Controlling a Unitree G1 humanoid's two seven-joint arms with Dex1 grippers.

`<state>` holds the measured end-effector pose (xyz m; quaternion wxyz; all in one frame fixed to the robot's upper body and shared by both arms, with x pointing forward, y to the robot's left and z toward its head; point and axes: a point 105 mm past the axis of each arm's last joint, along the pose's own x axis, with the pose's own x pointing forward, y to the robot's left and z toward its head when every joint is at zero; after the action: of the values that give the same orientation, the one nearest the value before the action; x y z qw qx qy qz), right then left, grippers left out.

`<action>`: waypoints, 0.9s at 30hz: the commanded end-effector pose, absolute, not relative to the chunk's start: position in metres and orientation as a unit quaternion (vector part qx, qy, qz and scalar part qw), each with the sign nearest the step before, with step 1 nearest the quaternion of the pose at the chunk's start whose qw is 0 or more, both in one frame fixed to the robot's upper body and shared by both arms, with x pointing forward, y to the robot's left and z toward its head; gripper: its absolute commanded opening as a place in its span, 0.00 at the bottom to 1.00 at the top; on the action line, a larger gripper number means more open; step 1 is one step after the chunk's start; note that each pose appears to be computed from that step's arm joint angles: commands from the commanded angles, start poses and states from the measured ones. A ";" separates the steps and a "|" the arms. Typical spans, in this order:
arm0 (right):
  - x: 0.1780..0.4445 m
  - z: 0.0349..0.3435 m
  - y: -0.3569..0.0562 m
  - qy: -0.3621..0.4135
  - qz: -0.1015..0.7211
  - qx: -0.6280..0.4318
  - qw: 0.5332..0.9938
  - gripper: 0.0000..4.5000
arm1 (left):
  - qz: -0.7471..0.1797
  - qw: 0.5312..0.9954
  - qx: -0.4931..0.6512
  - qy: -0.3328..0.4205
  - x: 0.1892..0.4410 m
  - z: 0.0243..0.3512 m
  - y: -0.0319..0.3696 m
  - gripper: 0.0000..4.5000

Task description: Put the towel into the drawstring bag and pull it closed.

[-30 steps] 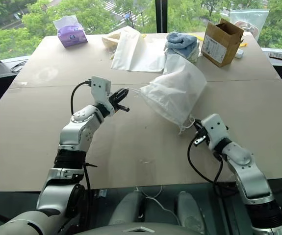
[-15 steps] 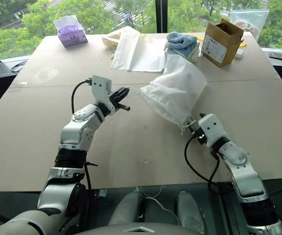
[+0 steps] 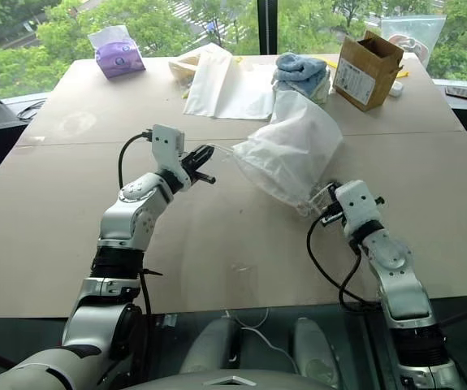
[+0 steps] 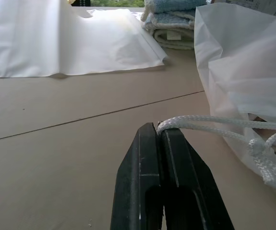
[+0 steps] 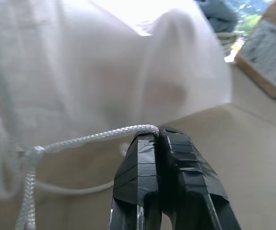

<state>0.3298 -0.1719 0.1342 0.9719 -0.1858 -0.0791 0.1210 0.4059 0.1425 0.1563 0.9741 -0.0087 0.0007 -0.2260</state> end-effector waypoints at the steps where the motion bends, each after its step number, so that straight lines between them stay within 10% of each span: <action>1: 0.333 0.202 -0.234 -0.200 -0.080 -0.174 0.961 0.01 | -0.165 0.984 0.013 -0.062 0.416 0.188 0.169 0.00; 7: 0.303 0.244 -0.317 -0.260 -0.315 -0.136 0.902 0.01 | 0.057 0.985 0.075 -0.141 0.428 0.231 0.257 0.00; 18: 0.265 0.228 -0.372 -0.214 -0.488 -0.072 0.843 0.01 | 0.301 0.938 0.104 -0.133 0.408 0.237 0.352 0.00; 24: 0.265 0.225 -0.374 -0.214 -0.478 -0.037 0.851 0.01 | 0.310 0.937 0.104 -0.123 0.408 0.229 0.351 0.00; 27: 0.299 0.227 -0.340 -0.213 -0.332 0.003 0.919 0.01 | 0.151 0.977 0.061 -0.137 0.430 0.227 0.297 0.00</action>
<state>0.3259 -0.2940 0.2160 0.9387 -0.0201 -0.1962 -0.2826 0.4381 0.2691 0.2279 0.9718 0.1157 -0.1428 0.1480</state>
